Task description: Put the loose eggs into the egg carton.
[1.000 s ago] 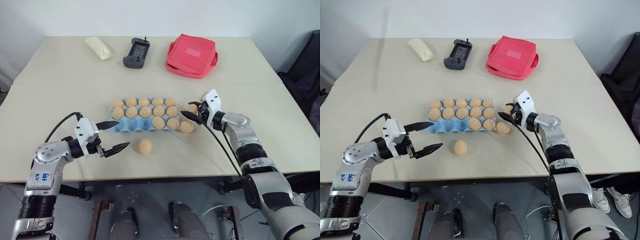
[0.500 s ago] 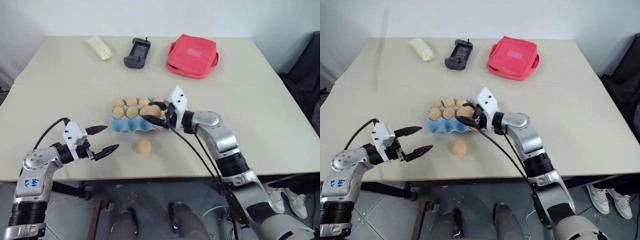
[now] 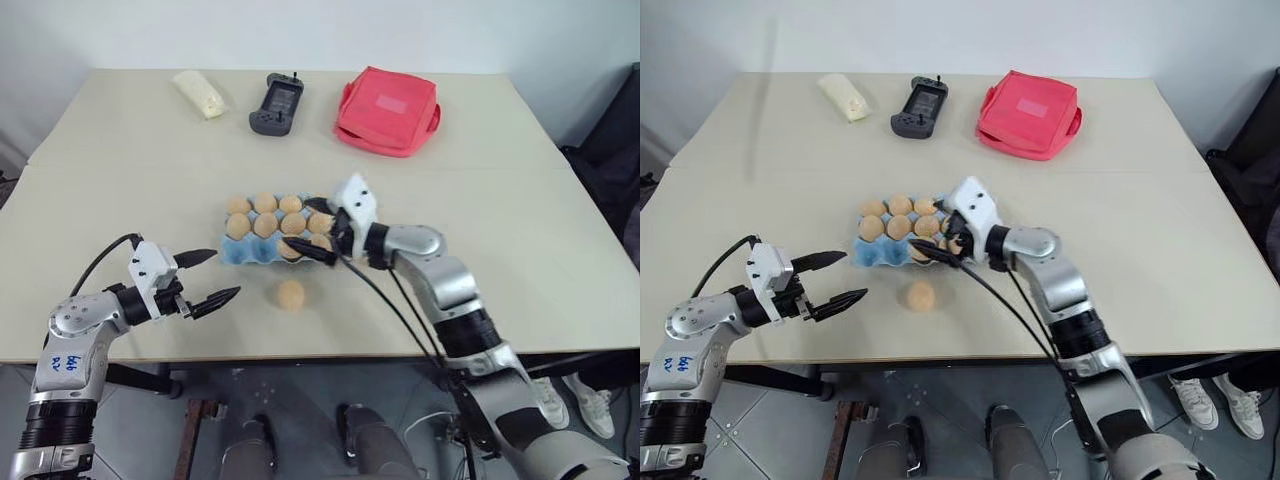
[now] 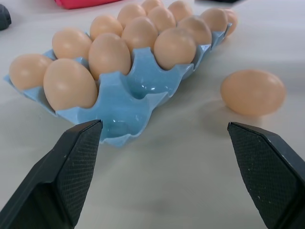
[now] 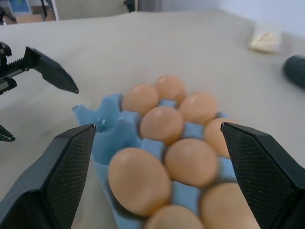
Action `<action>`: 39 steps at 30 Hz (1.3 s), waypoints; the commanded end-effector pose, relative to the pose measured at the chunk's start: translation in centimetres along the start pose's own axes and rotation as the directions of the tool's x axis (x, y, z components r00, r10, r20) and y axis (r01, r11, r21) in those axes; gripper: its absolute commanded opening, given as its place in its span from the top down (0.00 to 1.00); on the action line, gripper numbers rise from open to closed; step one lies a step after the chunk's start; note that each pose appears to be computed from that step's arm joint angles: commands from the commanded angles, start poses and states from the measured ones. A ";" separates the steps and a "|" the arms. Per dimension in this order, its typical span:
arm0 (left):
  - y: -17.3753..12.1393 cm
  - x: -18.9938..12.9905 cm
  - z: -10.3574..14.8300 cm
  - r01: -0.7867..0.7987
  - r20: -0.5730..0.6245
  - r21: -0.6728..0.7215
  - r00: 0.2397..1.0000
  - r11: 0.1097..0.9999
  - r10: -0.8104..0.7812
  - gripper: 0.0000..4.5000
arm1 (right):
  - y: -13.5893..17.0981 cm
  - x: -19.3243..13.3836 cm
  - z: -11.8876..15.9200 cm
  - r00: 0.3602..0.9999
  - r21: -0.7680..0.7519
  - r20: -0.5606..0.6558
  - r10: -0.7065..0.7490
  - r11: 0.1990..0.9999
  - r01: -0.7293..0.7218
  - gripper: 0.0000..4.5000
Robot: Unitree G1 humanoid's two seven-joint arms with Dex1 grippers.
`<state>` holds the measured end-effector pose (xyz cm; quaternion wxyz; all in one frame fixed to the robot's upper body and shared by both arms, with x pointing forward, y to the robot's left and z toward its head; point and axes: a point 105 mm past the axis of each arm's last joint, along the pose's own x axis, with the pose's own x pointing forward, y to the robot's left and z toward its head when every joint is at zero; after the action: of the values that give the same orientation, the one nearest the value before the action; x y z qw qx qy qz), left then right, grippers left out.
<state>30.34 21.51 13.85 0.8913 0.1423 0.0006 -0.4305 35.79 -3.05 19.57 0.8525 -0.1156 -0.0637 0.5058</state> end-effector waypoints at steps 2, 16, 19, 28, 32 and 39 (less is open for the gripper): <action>-0.4 1.2 1.3 0.047 0.041 0.033 0.998 0.998 -0.048 0.00 | -1.5 -4.8 0.5 0.995 -0.036 0.049 -0.085 0.996 0.087 0.01; -1.1 4.3 1.9 0.161 0.056 0.062 0.985 0.985 -0.164 0.00 | -2.8 -17.2 -7.1 0.945 -0.029 -0.113 -0.307 0.952 0.306 0.01; -0.9 4.3 1.9 0.162 0.055 0.065 0.985 0.985 -0.166 0.00 | -2.6 -16.4 -7.0 0.958 -0.008 -0.092 -0.271 0.963 0.271 0.01; -0.6 3.8 1.9 0.144 0.052 0.062 0.988 0.988 -0.148 0.00 | -3.6 -11.0 -7.2 0.983 -0.016 -0.136 -0.120 0.993 0.119 0.01; -0.7 3.6 1.9 0.132 0.057 0.061 0.989 0.989 -0.135 0.00 | -4.7 -9.2 -8.2 0.984 0.027 -0.143 -0.108 0.993 0.113 0.01; -0.7 2.5 1.9 0.088 0.055 0.057 0.994 0.994 -0.091 0.00 | -4.3 -7.5 -8.8 0.990 0.046 -0.138 -0.009 0.999 0.016 0.21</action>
<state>31.43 18.40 13.83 0.8647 0.1438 -0.0075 -0.4811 37.90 -12.83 11.13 0.8670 -0.1185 0.0306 0.4831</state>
